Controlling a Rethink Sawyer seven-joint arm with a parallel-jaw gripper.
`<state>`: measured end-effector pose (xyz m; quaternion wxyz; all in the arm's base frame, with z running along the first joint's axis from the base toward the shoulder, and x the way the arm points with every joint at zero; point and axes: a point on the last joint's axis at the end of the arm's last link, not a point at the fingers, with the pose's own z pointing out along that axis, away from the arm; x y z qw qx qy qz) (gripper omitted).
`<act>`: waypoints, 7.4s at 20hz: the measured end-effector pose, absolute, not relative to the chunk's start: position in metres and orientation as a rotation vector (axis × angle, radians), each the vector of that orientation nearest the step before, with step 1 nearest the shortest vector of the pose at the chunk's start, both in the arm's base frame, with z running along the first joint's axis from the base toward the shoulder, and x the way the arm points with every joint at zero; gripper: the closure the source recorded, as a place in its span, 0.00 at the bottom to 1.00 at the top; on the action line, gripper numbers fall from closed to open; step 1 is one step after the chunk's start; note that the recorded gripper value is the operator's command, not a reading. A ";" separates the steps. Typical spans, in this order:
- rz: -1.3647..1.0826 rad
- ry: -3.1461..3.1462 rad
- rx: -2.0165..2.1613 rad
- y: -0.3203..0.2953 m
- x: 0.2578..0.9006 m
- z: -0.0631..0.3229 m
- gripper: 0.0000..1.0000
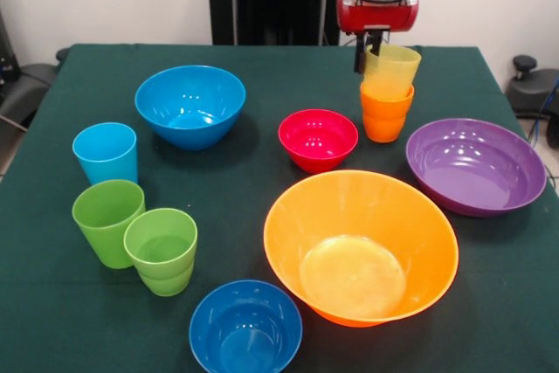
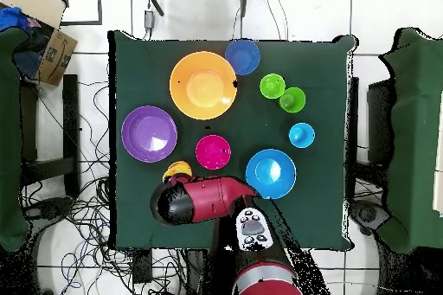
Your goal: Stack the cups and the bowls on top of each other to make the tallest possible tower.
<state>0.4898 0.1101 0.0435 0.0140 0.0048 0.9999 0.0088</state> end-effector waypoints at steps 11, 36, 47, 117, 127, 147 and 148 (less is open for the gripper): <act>0.061 3.145 0.015 0.114 0.487 0.037 1.00; 0.081 3.156 0.030 0.113 0.488 0.030 1.00; 0.080 3.151 0.031 0.112 0.490 0.030 1.00; 0.011 3.076 0.165 0.021 0.554 0.115 0.00; 0.032 3.126 0.114 0.022 0.549 0.078 0.00; 0.141 3.102 0.203 -0.001 0.579 0.059 0.00; 0.145 3.100 0.208 -0.003 0.581 0.060 0.00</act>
